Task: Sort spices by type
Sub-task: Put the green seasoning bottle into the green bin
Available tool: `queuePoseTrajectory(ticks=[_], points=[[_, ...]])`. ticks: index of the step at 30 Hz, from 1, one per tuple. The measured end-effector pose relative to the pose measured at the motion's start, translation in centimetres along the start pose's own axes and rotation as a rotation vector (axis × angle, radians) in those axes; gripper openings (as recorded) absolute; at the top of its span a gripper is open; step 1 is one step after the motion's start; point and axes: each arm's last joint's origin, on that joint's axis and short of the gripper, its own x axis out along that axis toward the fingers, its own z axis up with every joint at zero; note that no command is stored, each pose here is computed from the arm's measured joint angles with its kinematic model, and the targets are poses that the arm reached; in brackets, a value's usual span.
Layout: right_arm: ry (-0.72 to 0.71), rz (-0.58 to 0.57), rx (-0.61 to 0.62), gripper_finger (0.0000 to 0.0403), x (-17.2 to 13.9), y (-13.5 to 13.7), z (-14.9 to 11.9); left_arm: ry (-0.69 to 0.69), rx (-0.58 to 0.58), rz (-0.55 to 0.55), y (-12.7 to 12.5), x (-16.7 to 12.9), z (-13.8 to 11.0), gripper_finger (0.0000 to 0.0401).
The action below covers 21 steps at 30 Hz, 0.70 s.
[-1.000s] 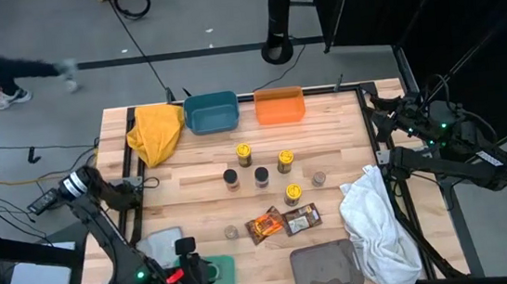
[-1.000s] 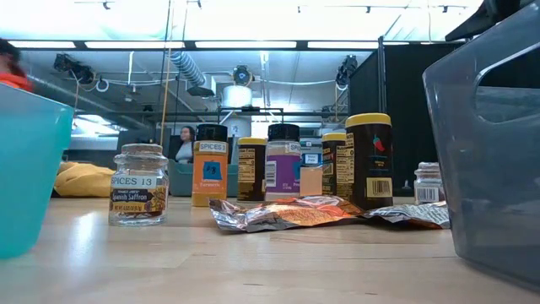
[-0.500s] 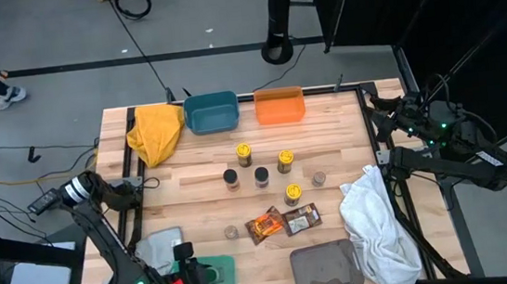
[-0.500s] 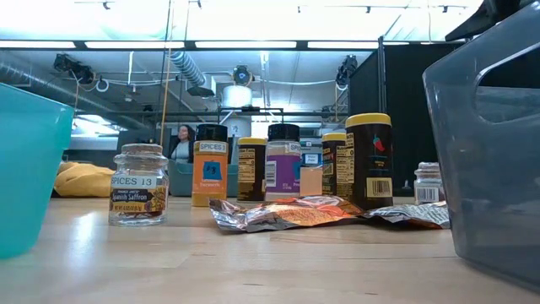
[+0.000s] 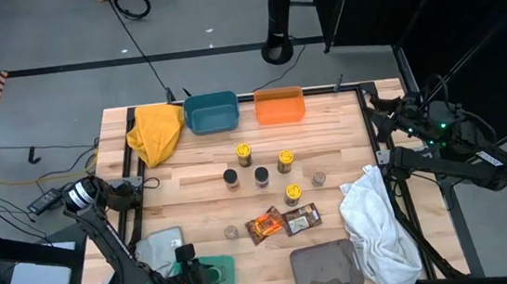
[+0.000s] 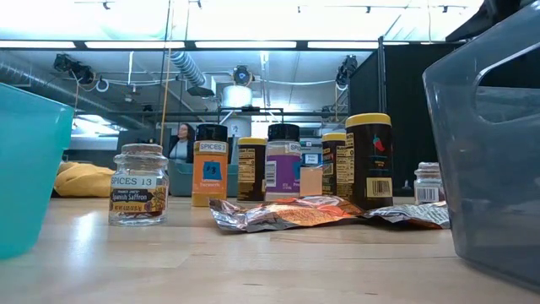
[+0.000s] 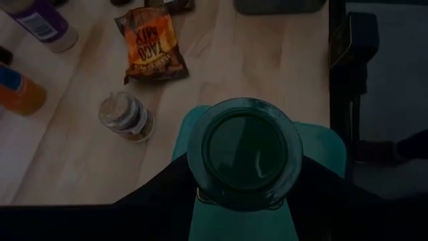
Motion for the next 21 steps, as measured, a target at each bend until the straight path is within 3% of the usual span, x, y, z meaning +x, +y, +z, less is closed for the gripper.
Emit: queuePoseTrajectory(ticks=[21], points=[[0.031, -0.007, -0.012, 0.0220, 0.0, -0.1, -0.3, 0.021, -0.081, -0.071, 0.2, 2.7, -3.0, 0.0188]])
